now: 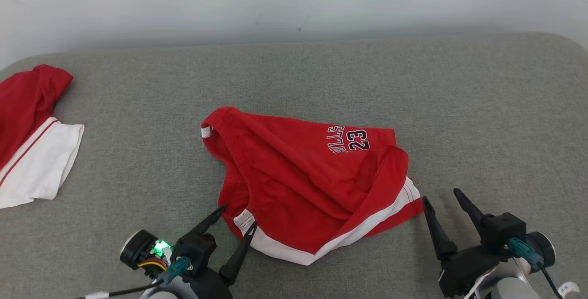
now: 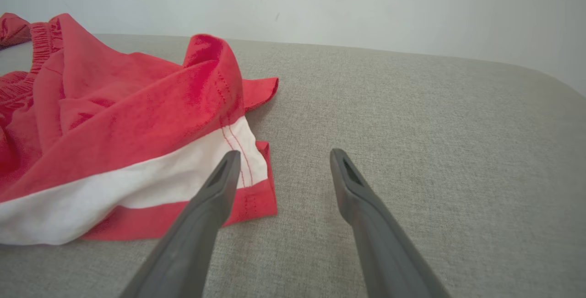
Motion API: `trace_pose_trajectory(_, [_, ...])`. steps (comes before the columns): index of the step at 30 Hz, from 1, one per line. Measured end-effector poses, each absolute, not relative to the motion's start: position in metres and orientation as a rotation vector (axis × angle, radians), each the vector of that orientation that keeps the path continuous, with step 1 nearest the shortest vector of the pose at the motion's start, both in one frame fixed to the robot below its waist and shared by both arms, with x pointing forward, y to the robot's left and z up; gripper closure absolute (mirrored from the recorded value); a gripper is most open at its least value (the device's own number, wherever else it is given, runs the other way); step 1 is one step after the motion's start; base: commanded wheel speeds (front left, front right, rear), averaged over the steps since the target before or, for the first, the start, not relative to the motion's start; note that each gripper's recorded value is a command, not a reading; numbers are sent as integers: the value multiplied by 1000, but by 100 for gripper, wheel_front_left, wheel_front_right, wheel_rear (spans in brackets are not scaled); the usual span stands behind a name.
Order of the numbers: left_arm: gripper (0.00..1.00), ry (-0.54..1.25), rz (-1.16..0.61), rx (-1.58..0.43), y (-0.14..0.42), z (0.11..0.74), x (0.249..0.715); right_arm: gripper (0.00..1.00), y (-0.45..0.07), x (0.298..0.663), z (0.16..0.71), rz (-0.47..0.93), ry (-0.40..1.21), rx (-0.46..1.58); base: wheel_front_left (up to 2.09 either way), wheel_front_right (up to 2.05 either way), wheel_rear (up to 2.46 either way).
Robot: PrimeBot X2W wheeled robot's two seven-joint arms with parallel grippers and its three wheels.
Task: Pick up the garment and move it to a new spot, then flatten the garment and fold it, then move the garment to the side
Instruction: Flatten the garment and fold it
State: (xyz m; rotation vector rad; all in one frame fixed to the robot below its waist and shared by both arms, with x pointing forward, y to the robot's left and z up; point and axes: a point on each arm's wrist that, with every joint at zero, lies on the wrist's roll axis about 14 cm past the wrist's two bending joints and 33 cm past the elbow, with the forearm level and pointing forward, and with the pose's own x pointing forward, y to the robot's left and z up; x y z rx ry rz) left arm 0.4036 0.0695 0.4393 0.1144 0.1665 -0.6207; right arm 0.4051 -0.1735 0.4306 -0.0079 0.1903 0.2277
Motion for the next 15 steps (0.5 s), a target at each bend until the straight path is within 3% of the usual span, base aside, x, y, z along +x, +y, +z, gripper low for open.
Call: trace_pose_trajectory(15, [0, 305, -685, 153, 72, 409, 410, 0, -145, 428, 408, 341, 283, -50, 0, 0, 0])
